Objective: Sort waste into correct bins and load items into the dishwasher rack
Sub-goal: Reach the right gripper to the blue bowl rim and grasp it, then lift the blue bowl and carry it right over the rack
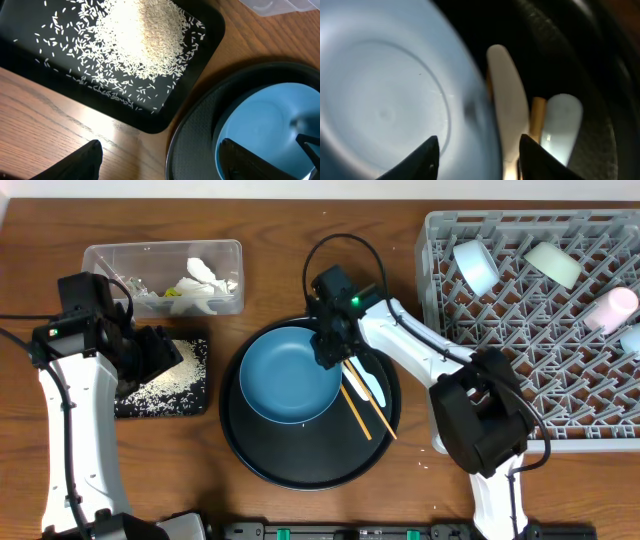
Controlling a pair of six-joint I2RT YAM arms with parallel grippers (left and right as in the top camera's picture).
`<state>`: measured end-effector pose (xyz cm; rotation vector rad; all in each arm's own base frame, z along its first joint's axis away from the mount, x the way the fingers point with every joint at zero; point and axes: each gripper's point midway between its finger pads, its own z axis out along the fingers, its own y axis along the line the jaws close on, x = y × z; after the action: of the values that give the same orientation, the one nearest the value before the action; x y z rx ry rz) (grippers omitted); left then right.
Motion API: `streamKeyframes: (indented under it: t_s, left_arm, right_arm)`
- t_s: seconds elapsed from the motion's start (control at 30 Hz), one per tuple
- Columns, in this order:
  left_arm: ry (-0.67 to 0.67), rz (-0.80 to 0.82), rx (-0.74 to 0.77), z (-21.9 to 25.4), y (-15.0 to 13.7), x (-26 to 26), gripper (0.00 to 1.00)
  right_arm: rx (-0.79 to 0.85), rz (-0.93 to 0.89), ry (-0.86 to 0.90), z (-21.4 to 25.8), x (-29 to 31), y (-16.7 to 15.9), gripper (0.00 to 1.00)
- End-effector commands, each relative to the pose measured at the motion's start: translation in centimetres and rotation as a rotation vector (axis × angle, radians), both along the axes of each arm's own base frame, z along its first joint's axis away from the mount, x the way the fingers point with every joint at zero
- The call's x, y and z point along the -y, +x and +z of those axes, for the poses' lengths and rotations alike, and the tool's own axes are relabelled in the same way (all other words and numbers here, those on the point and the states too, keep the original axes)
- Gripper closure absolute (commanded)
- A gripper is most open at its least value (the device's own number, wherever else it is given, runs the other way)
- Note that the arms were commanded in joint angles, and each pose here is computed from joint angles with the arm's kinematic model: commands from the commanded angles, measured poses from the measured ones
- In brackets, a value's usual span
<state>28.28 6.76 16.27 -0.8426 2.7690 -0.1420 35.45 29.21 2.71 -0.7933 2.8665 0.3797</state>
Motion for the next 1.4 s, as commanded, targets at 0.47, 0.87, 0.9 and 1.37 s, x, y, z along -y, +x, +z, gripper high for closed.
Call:
streamKeyframes:
  t_s: [0.47,0.87,0.9,1.37]
  left_arm:
    - [-0.001,0.022,0.007,0.4,0.1,-0.1,0.24]
    - [-0.001,0.022,0.007,0.4,0.1,-0.1,0.24]
    - [-0.001,0.022,0.007,0.4,0.1,-0.1,0.24]
    - [-0.001,0.022,0.007,0.4,0.1,-0.1,0.24]
  right_arm:
    - [0.005,0.0,-0.019,-0.3,-1.3,-0.7,0.99]
    - [0.22,-0.052,0.069,9.4,-0.3,2.4,0.99]
    - [0.236,-0.054,0.076,10.2,-0.2,2.4,0.99]
    - [0.817,-0.401,-0.409,25.6,15.5,5.9,0.99]
